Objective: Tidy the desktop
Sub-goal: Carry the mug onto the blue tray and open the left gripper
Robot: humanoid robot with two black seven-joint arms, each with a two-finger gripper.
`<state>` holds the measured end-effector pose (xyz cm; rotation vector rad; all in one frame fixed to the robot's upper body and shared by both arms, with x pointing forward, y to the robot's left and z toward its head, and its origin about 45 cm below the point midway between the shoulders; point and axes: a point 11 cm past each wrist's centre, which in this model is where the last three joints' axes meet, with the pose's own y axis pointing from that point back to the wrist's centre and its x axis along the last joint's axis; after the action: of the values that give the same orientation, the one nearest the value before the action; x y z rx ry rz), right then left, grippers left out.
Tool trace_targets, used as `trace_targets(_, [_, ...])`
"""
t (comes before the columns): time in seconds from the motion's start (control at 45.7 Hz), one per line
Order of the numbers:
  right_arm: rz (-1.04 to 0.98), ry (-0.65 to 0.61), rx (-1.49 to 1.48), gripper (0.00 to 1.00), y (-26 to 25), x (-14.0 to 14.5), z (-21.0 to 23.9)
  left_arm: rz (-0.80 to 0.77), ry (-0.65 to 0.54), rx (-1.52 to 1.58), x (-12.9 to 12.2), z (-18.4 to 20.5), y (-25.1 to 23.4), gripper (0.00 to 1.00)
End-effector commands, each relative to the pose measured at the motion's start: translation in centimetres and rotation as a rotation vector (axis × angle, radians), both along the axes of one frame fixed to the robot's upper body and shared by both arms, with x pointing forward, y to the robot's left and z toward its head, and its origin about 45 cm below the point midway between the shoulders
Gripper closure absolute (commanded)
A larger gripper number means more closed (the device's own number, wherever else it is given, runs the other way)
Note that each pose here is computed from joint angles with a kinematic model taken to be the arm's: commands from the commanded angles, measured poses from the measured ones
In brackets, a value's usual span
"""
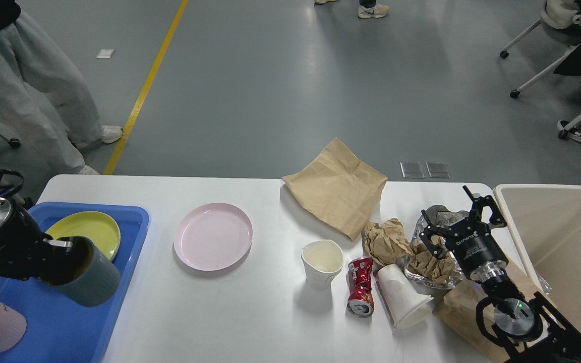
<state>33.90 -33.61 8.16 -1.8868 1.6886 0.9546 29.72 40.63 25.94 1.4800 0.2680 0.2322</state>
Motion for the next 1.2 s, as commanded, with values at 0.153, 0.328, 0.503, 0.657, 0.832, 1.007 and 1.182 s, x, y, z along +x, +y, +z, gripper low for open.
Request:
trace_targets(0.153, [0.000,0.000,0.000,0.00,0.0,0.0,0.0,0.014,-0.029,0.097,-1.8,-6.6,5.5,1.00])
trace_targets(0.328, [0.000,0.000,0.001,0.00,0.1,0.0,0.0,0.041,-0.052,0.140,-3.1,-8.5,9.2,1.00])
trace_targets(0.503, [0.000,0.000,0.000,0.00,0.0,0.0,0.0,0.034,-0.037,0.100,-4.0,-11.1,8.1,0.99])
trace_targets(0.657, [0.000,0.000,0.000,0.00,0.0,0.0,0.0,0.042,-0.026,0.109,-4.1,-11.5,8.1,0.98])
trace_targets(0.832, [0.000,0.000,0.001,0.00,0.1,0.0,0.0,0.041,-0.013,0.107,-4.6,-12.0,8.0,0.84])
trace_targets(1.007, [0.000,0.000,0.001,0.00,0.1,0.0,0.0,0.119,-0.038,0.080,-4.4,-12.2,7.7,0.30])
trace_targets(1.182, [0.000,0.000,0.001,0.00,0.1,0.0,0.0,0.151,-0.028,0.051,-4.2,-12.3,7.0,0.07])
